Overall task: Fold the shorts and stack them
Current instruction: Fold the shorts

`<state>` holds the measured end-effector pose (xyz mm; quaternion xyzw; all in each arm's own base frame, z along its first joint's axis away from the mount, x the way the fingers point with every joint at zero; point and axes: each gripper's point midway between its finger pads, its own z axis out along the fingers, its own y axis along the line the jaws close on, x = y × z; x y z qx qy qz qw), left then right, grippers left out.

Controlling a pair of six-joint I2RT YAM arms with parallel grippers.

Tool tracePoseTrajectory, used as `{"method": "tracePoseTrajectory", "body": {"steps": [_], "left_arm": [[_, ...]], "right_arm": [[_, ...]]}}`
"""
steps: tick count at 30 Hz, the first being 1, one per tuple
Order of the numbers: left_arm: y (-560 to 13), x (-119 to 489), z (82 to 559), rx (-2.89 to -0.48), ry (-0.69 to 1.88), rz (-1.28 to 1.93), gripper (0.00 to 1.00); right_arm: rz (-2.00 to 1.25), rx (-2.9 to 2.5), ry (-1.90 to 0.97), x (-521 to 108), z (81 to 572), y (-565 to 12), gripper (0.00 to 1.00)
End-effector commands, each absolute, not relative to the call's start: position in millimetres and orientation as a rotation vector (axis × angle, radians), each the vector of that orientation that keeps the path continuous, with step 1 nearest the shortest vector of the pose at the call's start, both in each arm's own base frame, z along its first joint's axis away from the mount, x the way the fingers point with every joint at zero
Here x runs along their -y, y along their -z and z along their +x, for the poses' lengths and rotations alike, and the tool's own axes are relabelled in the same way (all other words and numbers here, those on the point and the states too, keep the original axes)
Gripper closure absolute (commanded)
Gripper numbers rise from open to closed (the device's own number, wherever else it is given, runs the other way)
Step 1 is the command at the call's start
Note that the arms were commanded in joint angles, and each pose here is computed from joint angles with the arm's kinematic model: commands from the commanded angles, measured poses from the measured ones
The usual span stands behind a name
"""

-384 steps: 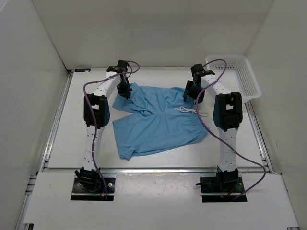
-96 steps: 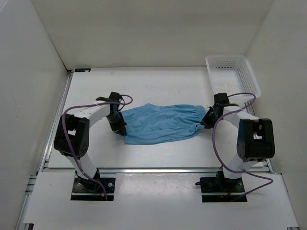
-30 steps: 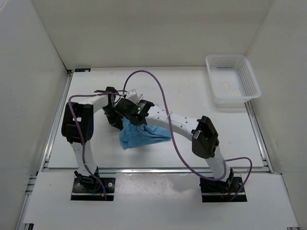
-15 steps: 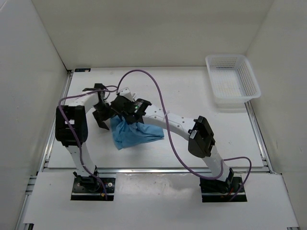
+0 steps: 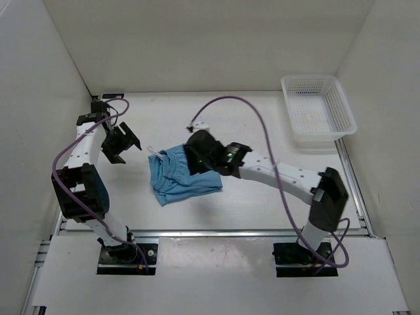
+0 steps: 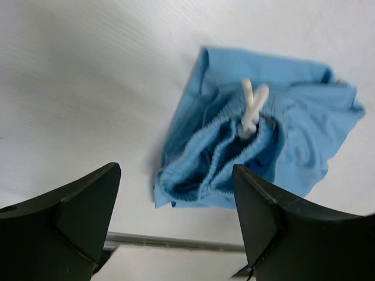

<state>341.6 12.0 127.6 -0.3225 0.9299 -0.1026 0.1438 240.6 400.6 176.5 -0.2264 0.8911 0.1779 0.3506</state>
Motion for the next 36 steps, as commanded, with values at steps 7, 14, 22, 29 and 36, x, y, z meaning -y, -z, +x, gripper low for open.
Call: {"method": "tracePoseTrajectory", "body": {"steps": [7,14,22,29,36], "left_arm": [[-118,91,314,-2.809,0.373,-0.492,0.09],[-93,130,319,-2.893,0.303,-0.353,0.00],[-94,141,337,-2.889,0.333,-0.305,0.89],[-135,125,318,-2.842,0.274,-0.309,0.89],[-104,88,271,-2.888,0.222,-0.502,0.89]], "right_arm": [[-0.227,-2.571,-0.501,-299,297,-125,0.40],[-0.317,-2.720,-0.719,-324,302,-96,0.12],[-0.358,-2.846,-0.830,-337,290,-55,0.15],[-0.373,-2.856,-0.835,-332,281,-44,0.29],[-0.401,-2.864,-0.842,-332,274,-40,0.12]]}}
